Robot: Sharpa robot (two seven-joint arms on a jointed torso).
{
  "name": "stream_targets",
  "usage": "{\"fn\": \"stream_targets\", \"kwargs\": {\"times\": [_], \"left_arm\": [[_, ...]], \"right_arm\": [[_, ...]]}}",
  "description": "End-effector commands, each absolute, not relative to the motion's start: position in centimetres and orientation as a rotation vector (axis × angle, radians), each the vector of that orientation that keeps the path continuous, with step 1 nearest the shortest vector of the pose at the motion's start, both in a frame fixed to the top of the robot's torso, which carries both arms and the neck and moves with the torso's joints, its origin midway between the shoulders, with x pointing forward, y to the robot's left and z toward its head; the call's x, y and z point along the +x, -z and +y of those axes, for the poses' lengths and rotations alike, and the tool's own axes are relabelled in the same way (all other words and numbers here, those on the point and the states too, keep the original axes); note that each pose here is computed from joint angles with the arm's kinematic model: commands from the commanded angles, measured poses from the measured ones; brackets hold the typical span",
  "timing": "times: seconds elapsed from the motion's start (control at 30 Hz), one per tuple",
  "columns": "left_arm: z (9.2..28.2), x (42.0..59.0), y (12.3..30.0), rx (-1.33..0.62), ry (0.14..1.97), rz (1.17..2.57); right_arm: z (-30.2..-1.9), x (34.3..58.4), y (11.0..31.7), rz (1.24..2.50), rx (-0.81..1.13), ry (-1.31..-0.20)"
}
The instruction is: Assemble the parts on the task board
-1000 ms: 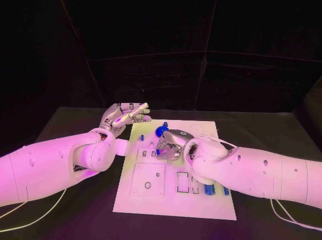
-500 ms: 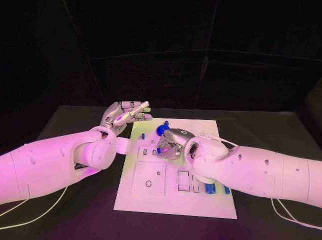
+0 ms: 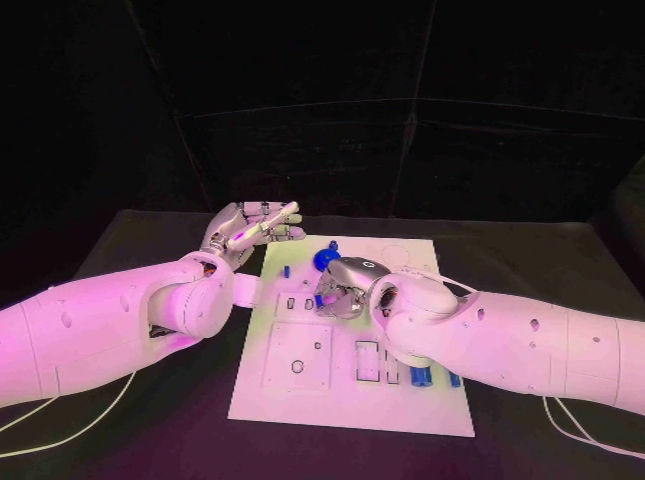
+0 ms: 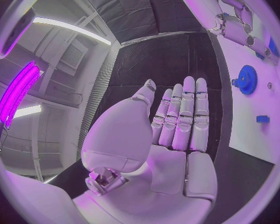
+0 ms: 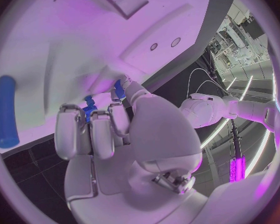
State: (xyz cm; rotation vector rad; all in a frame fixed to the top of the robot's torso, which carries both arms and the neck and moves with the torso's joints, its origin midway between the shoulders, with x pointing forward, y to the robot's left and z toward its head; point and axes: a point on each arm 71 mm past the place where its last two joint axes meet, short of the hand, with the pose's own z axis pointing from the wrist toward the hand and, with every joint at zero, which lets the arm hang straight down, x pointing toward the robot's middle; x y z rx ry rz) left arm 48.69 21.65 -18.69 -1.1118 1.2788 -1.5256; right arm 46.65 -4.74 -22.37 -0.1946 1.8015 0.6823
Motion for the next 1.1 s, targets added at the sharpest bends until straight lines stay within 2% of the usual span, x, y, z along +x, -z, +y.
{"fn": "stream_targets", "kwargs": {"times": [0.03, 0.57, 0.87, 1.1], "left_arm": [[21.5, 48.7, 18.5, -1.098, 1.541, 1.281], [21.5, 48.7, 18.5, -1.100, 1.544, 1.286], [21.7, 48.9, 18.7, -1.071, 1.542, 1.341], [22.4, 49.1, 19.2, -1.018, 1.498, 1.454]], "right_arm": [[-4.7, 46.6, 22.4, 1.802, -0.196, -0.674], [-4.8, 46.6, 21.7, 1.707, -0.145, -0.715], [-6.1, 45.3, 20.5, 1.572, -0.298, -0.895], [-9.6, 44.8, 18.0, 1.559, -0.295, -1.020]]}}
